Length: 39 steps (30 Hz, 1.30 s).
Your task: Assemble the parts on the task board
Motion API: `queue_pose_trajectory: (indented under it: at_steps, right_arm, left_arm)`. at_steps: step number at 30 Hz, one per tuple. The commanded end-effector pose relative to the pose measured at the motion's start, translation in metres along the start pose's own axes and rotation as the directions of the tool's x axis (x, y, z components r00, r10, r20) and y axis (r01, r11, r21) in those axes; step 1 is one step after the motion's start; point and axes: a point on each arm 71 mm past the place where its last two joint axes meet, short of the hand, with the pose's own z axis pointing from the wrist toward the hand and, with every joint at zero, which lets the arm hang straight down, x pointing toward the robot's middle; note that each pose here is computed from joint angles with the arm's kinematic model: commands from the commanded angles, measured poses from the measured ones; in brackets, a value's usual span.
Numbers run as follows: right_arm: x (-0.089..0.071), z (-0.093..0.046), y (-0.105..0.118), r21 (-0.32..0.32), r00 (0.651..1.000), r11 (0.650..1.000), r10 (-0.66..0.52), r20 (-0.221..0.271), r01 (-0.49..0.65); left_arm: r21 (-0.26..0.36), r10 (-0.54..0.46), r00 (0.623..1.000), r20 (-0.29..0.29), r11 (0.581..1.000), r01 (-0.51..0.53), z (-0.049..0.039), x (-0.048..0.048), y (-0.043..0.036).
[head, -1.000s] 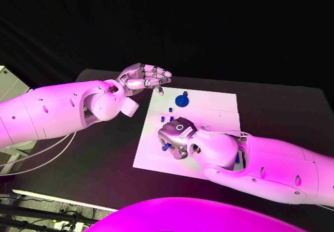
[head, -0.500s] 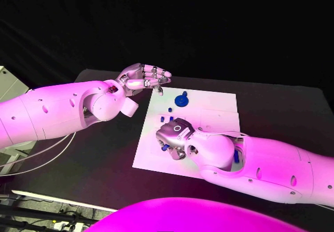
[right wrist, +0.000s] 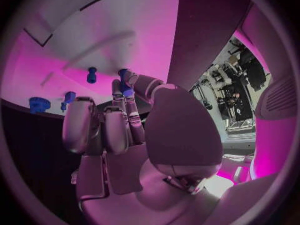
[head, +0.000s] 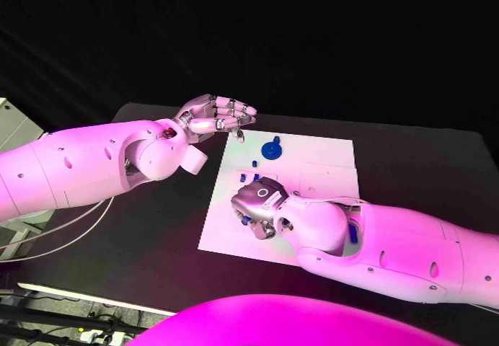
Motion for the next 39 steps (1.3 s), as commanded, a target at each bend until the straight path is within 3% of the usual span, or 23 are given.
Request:
queue_pose_trajectory:
  at_steps: [1, 10, 18, 22, 27, 31, 36, 39]
  right_arm:
    - [0.003, 0.0, 0.001, -0.013, 1.0, 1.0, 0.022, 0.012, -0.022]
    - [0.0, -0.003, -0.004, -0.021, 0.994, 0.997, 0.073, 0.083, -0.071]
    - [0.001, -0.008, -0.01, -0.017, 0.989, 0.995, 0.098, 0.112, -0.096]
    - [0.0, -0.015, -0.015, -0.012, 0.982, 0.993, 0.122, 0.142, -0.121]
    - [-0.005, -0.034, -0.032, -0.004, 0.955, 0.979, 0.199, 0.22, -0.203]
    - [-0.01, -0.053, -0.058, 0.021, 0.905, 0.937, 0.331, 0.267, -0.349]
    - [-0.013, -0.09, -0.105, 0.098, 0.814, 0.85, 0.455, 0.361, -0.518]
    - [-0.007, -0.118, -0.141, 0.2, 0.738, 0.733, 0.549, 0.391, -0.651]
  left_arm:
    - [0.006, -0.011, 1.0, -0.014, 1.0, 0.011, 0.0005, 0.0022, -0.001]
    - [0.003, -0.013, 1.0, -0.017, 1.0, 0.013, 0.0002, 0.0021, -0.0008]
    - [0.002, -0.013, 1.0, -0.017, 1.0, 0.013, 0.0, 0.0018, -0.0007]
    - [0.001, -0.012, 1.0, -0.016, 1.0, 0.012, -0.0003, 0.0013, -0.0006]
    - [0.002, -0.012, 1.0, -0.015, 1.0, 0.012, -0.0006, 0.0008, -0.0006]
    - [0.003, -0.012, 1.0, -0.015, 1.0, 0.012, -0.001, 0.0005, -0.0008]
    - [0.006, -0.011, 1.0, -0.007, 1.0, 0.011, -0.0025, -0.0016, -0.0009]
    - [0.007, -0.009, 1.0, 0.0, 1.0, 0.009, -0.0041, -0.0036, -0.0007]
